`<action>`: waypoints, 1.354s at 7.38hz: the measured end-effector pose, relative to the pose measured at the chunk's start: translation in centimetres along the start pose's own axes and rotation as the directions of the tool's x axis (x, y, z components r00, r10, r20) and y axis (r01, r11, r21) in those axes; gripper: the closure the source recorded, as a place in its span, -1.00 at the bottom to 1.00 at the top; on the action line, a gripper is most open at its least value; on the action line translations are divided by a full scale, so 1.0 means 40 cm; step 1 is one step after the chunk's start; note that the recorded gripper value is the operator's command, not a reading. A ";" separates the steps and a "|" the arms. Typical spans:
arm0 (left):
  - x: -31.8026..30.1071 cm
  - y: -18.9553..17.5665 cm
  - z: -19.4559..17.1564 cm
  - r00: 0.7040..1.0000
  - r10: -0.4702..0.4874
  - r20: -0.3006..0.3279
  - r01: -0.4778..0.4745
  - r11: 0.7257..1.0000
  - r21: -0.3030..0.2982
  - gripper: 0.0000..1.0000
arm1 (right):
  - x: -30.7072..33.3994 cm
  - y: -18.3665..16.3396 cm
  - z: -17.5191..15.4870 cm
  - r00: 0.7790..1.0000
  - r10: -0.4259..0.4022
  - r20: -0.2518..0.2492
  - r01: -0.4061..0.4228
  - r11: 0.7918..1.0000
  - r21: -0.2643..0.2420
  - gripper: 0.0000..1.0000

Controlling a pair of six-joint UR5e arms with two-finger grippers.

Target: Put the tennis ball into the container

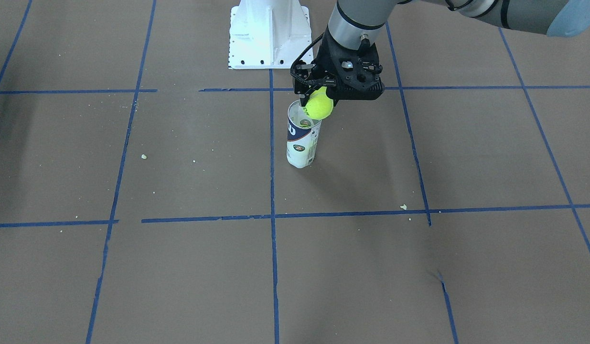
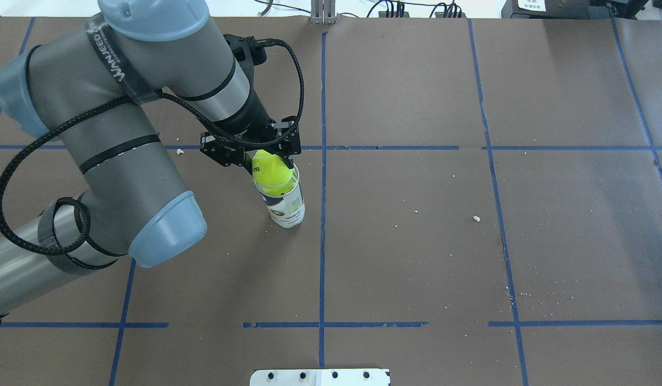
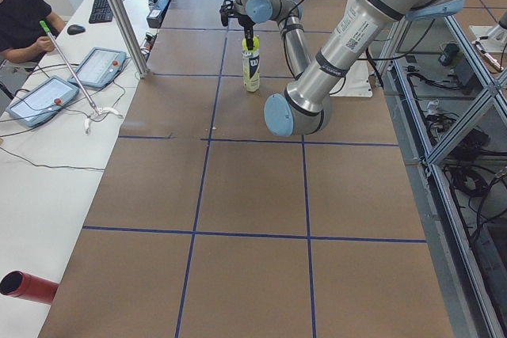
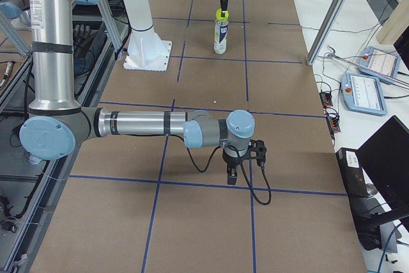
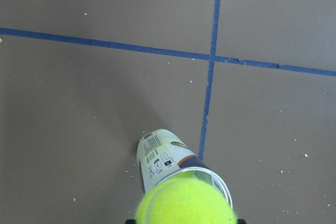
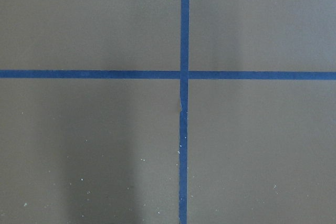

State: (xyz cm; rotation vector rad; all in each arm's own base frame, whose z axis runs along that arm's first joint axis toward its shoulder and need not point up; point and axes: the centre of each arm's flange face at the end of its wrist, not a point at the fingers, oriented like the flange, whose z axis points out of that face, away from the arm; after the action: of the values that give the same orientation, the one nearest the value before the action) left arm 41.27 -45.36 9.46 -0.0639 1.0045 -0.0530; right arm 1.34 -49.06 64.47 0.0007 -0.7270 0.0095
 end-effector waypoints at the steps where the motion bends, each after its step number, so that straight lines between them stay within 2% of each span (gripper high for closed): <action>1: 0.000 0.005 0.006 1.000 0.004 -0.001 -0.004 1.000 -0.003 -0.99 | 0.000 0.000 0.000 1.000 0.000 0.000 0.000 1.000 0.000 -1.00; 8: -0.015 0.013 -0.007 1.000 0.019 -0.009 -0.019 1.000 0.005 -1.00 | 0.000 0.000 0.000 1.000 0.000 0.000 0.000 1.000 0.000 -1.00; 10: -0.097 -0.016 -0.042 1.000 0.021 -0.001 -0.021 0.999 0.039 -1.00 | 0.000 0.000 0.000 1.000 0.000 0.000 0.000 1.000 0.000 -1.00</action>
State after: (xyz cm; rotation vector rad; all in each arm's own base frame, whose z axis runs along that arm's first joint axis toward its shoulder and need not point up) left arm 37.76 -45.74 11.88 -0.0178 1.0049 -0.0538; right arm 1.32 -49.06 64.46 0.0006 -0.7270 0.0093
